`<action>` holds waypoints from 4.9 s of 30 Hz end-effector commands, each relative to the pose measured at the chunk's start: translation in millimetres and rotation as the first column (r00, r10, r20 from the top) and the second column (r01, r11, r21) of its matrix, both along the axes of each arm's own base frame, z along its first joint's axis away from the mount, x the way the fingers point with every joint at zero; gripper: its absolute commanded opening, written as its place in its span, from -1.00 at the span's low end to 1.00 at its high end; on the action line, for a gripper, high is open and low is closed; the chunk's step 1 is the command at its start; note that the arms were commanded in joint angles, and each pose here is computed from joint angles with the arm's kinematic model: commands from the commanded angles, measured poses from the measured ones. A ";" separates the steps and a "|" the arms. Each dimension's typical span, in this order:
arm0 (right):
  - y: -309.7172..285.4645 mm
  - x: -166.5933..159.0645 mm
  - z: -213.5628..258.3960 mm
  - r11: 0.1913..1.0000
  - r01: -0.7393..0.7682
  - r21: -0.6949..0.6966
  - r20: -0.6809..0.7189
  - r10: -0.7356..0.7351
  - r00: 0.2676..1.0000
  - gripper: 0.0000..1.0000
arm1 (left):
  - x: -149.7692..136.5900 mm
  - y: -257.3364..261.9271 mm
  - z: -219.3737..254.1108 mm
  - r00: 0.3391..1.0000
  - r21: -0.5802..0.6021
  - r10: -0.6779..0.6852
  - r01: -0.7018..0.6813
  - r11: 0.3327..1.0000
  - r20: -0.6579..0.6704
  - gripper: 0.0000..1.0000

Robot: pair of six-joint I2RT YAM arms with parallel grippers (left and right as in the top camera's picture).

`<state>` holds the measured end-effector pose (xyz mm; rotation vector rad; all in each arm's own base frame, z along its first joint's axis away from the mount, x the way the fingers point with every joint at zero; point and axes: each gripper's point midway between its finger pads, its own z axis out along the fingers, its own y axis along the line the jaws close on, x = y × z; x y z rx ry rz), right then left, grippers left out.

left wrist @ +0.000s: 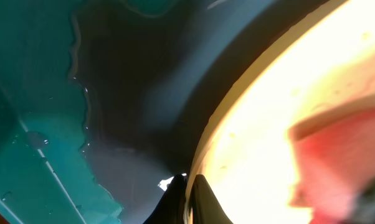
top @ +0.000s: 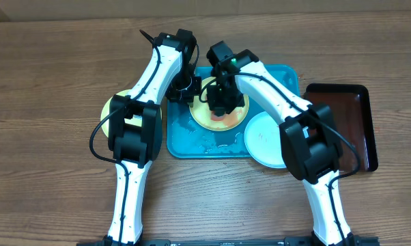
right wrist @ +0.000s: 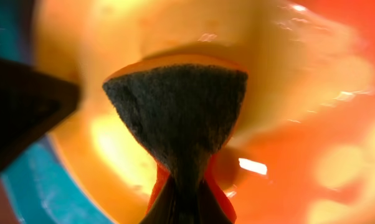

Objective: Clean dirty plates on tray and stack at the side

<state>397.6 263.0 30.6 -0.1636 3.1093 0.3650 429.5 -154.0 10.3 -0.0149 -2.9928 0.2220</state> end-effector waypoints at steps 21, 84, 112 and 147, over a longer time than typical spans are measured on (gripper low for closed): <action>-92.6 65.4 184.1 0.966 0.240 0.092 0.332 -0.257 0.908 -0.93 | 47.5 20.6 109.0 0.949 0.084 -0.022 -0.004 0.996 0.316 -0.92; -195.1 50.9 220.2 0.925 0.369 0.093 0.312 -0.379 0.871 -0.92 | -26.2 2.4 305.8 0.538 0.678 -0.422 -0.493 0.545 0.730 -0.92; -195.0 49.9 219.7 0.926 0.366 0.090 0.309 -0.376 0.874 -0.92 | -38.2 28.1 223.6 0.864 0.510 -0.061 -0.238 0.826 0.501 -0.91; -196.7 51.4 219.9 0.925 0.370 0.084 0.318 -0.377 0.870 -0.92 | -60.9 240.5 89.0 0.918 0.011 0.380 -0.384 0.923 0.117 -0.91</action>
